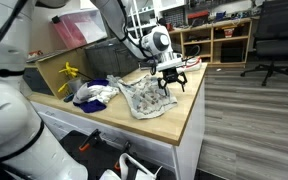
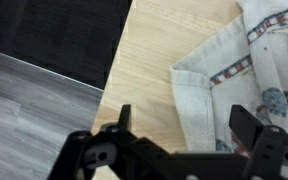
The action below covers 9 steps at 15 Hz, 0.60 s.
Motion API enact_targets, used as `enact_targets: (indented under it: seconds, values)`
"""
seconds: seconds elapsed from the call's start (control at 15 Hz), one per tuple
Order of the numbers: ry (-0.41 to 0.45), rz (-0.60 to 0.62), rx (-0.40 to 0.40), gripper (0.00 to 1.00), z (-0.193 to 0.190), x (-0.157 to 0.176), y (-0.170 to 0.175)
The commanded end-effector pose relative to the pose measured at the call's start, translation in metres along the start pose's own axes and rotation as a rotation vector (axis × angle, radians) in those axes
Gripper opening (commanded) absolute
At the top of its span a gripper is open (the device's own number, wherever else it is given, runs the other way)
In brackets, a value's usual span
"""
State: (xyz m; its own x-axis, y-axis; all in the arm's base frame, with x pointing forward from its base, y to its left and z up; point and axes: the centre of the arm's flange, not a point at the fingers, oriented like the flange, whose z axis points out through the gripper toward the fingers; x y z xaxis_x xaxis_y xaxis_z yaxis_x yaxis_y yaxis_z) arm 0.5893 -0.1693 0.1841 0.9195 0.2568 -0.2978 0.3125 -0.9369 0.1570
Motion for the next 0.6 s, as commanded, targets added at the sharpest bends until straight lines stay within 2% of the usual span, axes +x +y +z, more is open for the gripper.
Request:
enact_targets:
  seconds: [0.0,0.4,0.53]
  values:
    - [0.001,-0.010,-0.038,1.00,0.010,-0.001,0.009]
    - [-0.007,-0.020,-0.025,1.00,0.022,-0.004,-0.003]
    - [-0.001,-0.008,-0.019,0.95,0.022,-0.001,-0.001]
